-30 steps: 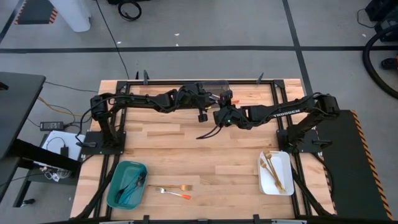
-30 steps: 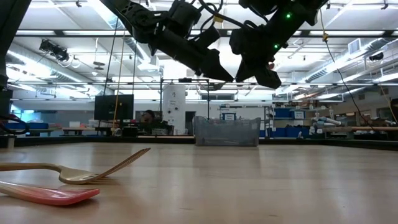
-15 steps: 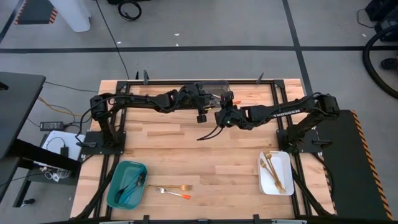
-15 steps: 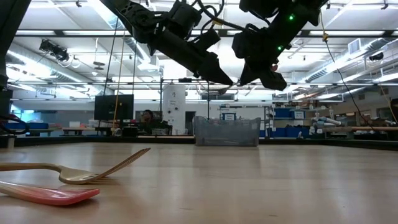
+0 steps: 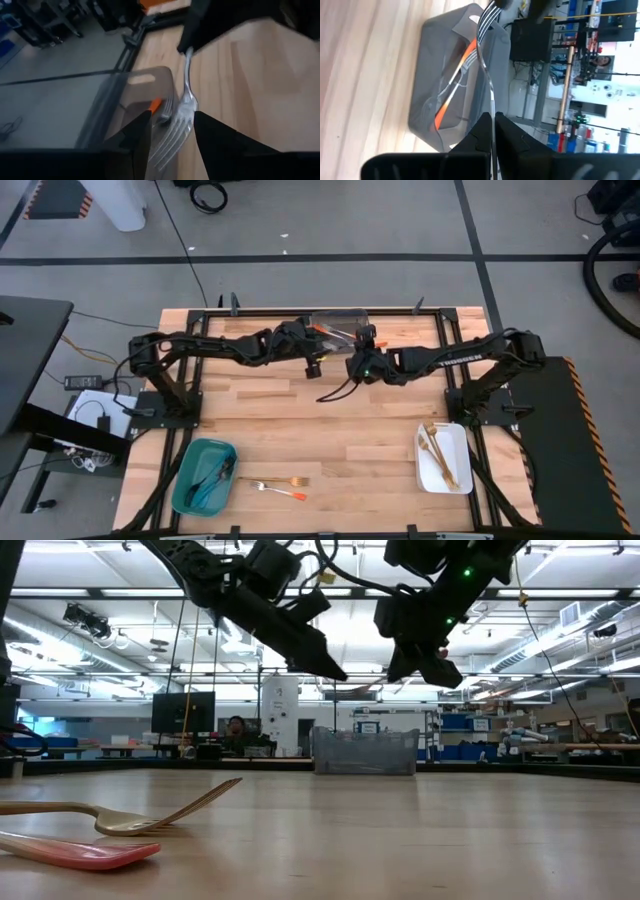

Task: Sort silverware by color (type)
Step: Put the orange fork into the black bin

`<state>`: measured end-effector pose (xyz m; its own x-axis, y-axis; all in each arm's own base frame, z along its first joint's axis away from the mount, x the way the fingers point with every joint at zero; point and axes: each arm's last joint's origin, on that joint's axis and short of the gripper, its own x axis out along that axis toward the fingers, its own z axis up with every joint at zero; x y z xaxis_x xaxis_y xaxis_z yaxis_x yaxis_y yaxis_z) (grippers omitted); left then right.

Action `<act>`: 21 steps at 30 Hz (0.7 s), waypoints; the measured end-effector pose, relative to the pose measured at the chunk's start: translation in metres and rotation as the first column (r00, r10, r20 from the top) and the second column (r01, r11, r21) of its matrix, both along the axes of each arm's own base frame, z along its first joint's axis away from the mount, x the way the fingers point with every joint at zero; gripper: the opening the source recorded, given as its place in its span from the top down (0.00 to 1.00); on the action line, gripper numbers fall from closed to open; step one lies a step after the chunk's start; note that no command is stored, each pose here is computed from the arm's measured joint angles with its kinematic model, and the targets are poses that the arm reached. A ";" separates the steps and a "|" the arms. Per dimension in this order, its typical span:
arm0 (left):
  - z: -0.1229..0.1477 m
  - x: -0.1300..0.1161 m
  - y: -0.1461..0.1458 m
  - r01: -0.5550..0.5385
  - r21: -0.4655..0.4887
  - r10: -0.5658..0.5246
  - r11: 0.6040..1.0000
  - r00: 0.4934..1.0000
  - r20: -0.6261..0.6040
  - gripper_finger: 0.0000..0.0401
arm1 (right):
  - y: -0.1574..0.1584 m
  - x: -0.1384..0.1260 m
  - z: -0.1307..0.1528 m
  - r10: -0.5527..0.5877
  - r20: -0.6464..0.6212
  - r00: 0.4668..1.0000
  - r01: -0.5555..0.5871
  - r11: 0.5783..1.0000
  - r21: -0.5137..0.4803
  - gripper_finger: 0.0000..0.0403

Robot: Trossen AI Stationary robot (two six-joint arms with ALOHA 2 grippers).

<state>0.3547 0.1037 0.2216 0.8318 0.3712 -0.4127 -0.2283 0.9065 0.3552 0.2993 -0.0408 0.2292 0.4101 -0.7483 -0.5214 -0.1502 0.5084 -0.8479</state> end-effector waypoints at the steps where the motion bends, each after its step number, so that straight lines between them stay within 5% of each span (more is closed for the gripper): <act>1: 0.001 -0.002 -0.001 -0.004 0.005 0.004 1.000 1.000 0.001 0.61 | -0.002 0.000 0.000 -0.003 0.007 1.000 0.003 1.000 0.010 0.97; 21: 0.005 -0.062 -0.028 -0.112 0.066 0.109 0.992 0.993 0.047 0.61 | -0.049 -0.003 -0.004 -0.066 0.114 0.991 0.041 0.977 0.209 0.97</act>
<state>0.2926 0.0755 0.2265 0.8009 0.4877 -0.3475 -0.3421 0.8488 0.4031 0.2962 -0.0897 0.2257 0.4411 -0.6522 -0.6165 -0.0224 0.6788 -0.7340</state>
